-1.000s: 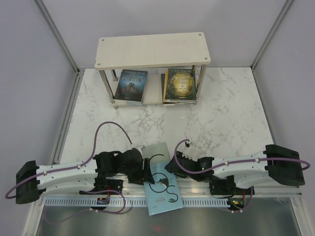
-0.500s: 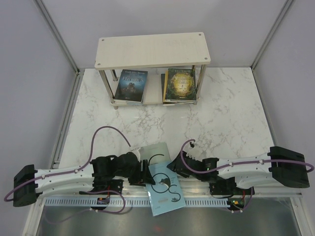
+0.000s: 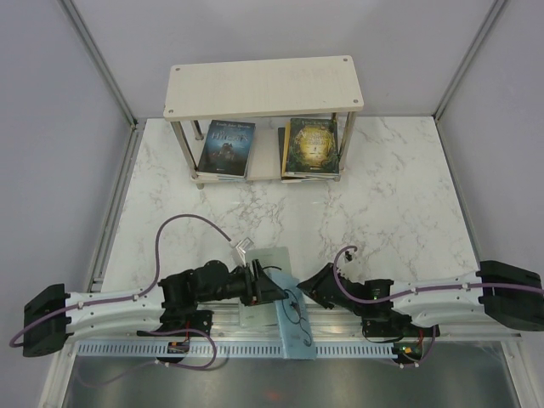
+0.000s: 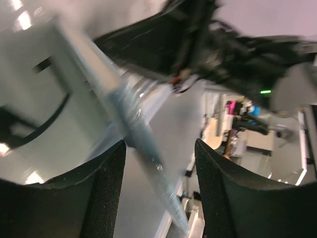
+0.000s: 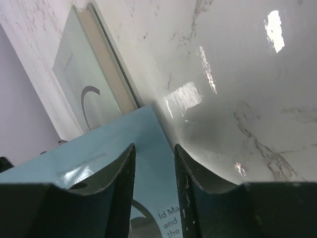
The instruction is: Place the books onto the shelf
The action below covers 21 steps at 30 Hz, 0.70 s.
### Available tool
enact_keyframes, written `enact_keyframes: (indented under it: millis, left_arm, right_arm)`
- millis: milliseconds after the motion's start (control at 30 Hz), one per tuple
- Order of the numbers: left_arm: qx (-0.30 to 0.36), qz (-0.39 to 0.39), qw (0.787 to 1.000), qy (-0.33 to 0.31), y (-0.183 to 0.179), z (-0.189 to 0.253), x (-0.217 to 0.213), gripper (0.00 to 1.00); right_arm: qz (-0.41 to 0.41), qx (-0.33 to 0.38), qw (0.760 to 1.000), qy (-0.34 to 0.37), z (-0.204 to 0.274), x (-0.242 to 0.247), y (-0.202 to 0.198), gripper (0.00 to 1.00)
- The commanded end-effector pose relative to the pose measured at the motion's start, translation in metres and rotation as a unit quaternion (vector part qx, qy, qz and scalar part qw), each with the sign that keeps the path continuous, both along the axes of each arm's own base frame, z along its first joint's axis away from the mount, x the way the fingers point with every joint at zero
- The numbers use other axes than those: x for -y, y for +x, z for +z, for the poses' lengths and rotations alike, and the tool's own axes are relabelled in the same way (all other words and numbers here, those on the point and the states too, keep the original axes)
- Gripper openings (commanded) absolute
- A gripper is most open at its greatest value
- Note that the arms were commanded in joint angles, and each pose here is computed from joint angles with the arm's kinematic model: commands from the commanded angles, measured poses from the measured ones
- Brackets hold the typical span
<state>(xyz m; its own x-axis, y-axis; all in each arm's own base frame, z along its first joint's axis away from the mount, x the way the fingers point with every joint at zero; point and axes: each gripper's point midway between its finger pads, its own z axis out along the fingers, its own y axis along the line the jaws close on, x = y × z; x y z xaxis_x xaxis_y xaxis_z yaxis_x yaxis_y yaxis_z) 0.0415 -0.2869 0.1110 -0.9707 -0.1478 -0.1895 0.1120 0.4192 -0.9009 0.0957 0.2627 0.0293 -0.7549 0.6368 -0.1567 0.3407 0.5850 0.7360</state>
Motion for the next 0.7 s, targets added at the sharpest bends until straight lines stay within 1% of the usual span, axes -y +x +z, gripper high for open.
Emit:
enact_keyframes:
  millis: [0,67,133,167,233,267,300,367,400,433,500,567,633,667]
  left_arm:
    - [0.055,0.057,0.98,-0.183,0.028,0.092,0.024,0.61]
    - [0.06,0.075,0.979,-0.177,0.036,0.094,0.026,0.6]
    - [0.062,0.074,0.983,-0.159,0.039,0.09,0.031,0.57]
    - [0.062,0.073,0.984,-0.15,0.04,0.09,0.033,0.53]
    - [0.06,0.065,0.988,-0.125,0.039,0.081,0.038,0.51]
    - [0.062,0.061,0.989,-0.121,0.039,0.084,0.04,0.5]
    - [0.052,0.057,0.994,-0.082,0.038,0.068,0.039,0.5]
    - [0.048,0.05,0.997,-0.04,0.037,0.057,0.041,0.5]
    - [0.037,0.048,0.998,-0.003,0.036,0.04,0.037,0.5]
    - [0.032,0.047,0.998,0.018,0.035,0.032,0.035,0.5]
    - [0.014,0.033,0.998,0.058,0.029,0.015,0.032,0.51]
    - [0.001,0.025,0.997,0.079,0.025,0.009,0.03,0.54]
    - [-0.015,0.014,0.993,0.118,0.019,-0.005,0.022,0.55]
    - [-0.016,0.012,0.992,0.124,0.018,-0.004,0.021,0.56]
  right_arm:
    - [0.014,-0.049,0.997,0.052,0.002,-0.01,-0.019,0.0]
    - [0.007,-0.048,0.997,0.06,0.004,-0.008,-0.017,0.0]
    - [0.002,-0.048,0.997,0.064,0.003,-0.005,-0.015,0.0]
    - [0.002,-0.049,0.997,0.065,0.003,-0.004,-0.015,0.0]
    - [-0.006,-0.05,0.996,0.071,0.002,0.0,-0.014,0.0]
    - [-0.008,-0.051,0.996,0.073,0.002,0.001,-0.014,0.0]
    - [-0.01,-0.051,0.996,0.072,0.0,0.004,-0.014,0.0]
    - [-0.013,-0.051,0.995,0.079,0.002,0.005,-0.013,0.0]
    - [-0.015,-0.051,0.996,0.078,0.0,0.007,-0.013,0.0]
    - [-0.019,-0.051,0.995,0.081,0.002,0.008,-0.012,0.0]
    - [-0.021,-0.05,0.995,0.078,0.0,0.011,-0.012,0.0]
    - [-0.023,-0.05,0.995,0.078,0.001,0.012,-0.011,0.0]
    - [-0.024,-0.05,0.995,0.079,0.002,0.012,-0.011,0.0]
    - [-0.023,-0.047,0.995,0.08,0.003,0.011,-0.011,0.0]
